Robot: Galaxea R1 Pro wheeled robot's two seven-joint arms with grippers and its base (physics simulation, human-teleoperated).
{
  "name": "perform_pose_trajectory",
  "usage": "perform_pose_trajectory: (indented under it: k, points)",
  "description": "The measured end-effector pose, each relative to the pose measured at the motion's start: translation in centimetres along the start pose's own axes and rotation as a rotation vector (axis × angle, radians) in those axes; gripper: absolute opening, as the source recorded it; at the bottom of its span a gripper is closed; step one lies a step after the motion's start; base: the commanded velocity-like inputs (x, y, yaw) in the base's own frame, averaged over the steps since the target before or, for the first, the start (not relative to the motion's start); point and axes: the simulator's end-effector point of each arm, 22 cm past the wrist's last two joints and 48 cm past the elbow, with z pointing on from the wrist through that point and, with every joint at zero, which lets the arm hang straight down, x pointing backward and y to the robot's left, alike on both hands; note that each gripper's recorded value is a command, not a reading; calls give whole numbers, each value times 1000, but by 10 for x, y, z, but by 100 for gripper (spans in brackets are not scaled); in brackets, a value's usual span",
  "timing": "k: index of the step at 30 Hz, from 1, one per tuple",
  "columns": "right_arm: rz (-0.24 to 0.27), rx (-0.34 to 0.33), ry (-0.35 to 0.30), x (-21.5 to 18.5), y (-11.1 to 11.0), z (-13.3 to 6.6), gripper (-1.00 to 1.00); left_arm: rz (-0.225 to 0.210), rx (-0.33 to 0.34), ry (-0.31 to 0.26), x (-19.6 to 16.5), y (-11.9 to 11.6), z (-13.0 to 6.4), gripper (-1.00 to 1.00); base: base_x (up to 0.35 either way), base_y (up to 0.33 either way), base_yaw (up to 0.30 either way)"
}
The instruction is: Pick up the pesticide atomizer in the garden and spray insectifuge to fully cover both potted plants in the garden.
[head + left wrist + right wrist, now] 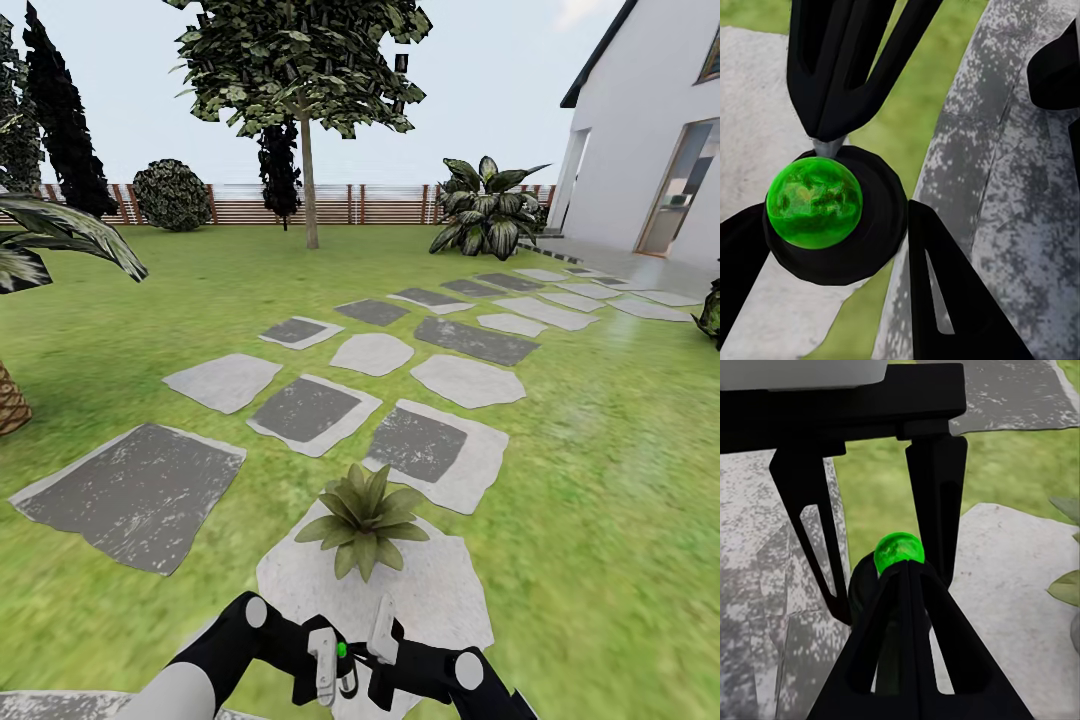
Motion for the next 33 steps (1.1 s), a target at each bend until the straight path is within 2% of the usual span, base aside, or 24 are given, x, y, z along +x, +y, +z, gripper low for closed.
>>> perform_pose_trajectory:
  k: [10, 13, 23, 32, 33]
  points:
    - [0, -1, 0, 0, 0, 0, -100, -4, -1, 15, 9, 0, -4, -100, 0, 0, 0]
    - [0, -1, 0, 0, 0, 0, -100, -8, 1, 39, 23, -2, -8, -100, 0, 0, 0]
    - [-2, -1, 4, 2, 0, -1, -100, -56, -33, 157, 103, 3, -55, -100, 0, 0, 0]
    - [-6, 1, 14, 7, -2, -5, -100, -92, -66, 211, 144, 8, -87, -100, 0, 0, 0]
    - [-7, 1, 15, 8, -3, -5, 100, -95, -69, 216, 147, 8, -90, -100, 0, 0, 0]
